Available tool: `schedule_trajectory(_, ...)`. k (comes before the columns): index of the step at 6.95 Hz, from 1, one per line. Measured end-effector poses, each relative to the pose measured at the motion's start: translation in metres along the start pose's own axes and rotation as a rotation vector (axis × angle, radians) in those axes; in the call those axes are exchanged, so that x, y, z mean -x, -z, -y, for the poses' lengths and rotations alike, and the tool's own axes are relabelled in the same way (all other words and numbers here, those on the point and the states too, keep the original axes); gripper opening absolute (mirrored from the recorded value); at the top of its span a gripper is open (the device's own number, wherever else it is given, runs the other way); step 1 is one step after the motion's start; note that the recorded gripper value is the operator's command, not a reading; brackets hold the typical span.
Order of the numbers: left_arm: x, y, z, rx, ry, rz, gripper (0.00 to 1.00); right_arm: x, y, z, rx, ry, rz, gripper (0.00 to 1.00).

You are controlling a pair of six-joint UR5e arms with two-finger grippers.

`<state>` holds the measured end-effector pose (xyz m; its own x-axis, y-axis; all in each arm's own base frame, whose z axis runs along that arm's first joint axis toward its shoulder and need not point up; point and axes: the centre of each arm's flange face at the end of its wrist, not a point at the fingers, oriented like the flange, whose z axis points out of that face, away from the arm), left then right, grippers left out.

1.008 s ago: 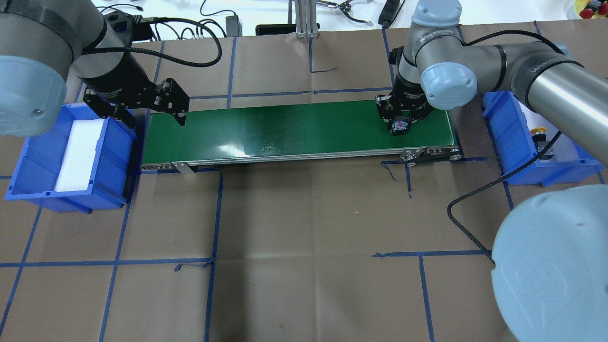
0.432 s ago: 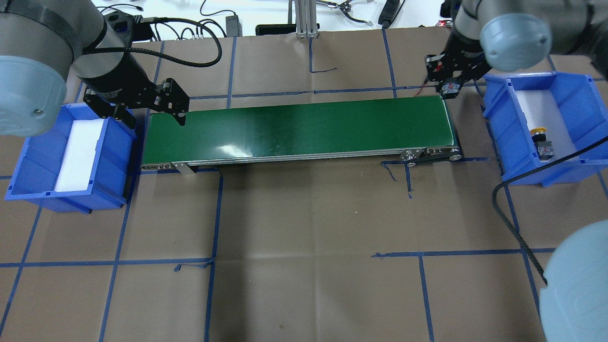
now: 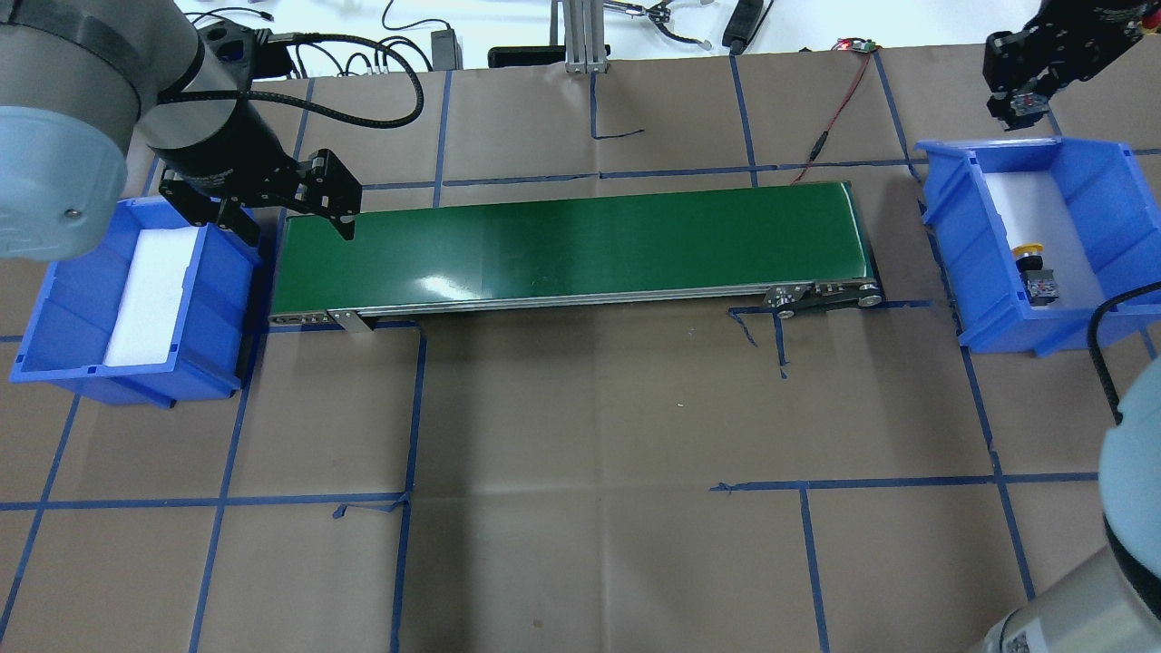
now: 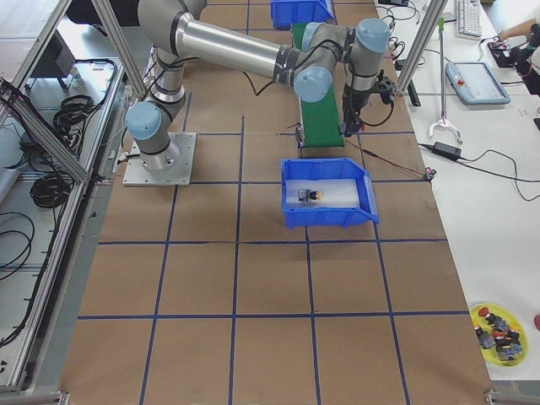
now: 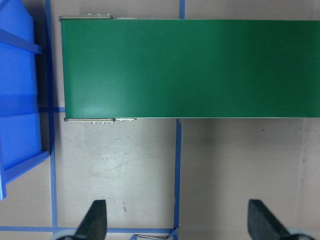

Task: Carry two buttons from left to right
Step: 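Carry the red button with the right gripper into the blue bin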

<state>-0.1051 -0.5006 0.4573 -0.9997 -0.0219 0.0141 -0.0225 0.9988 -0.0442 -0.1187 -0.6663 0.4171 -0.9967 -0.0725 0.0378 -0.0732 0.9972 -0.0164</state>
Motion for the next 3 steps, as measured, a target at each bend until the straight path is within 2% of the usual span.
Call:
schedule_trajectory(1, 0.000, 0.000, 0.000, 0.000, 0.001, 0.000, 1.00, -0.038, -0.016, -0.001, 0.004, -0.004, 0.001, 0.03)
schedule_trajectory(3, 0.000, 0.000, 0.000, 0.000, 0.002, 0.000, 1.00, -0.080, -0.075, 0.006, 0.021, 0.000, 0.009, 0.04)
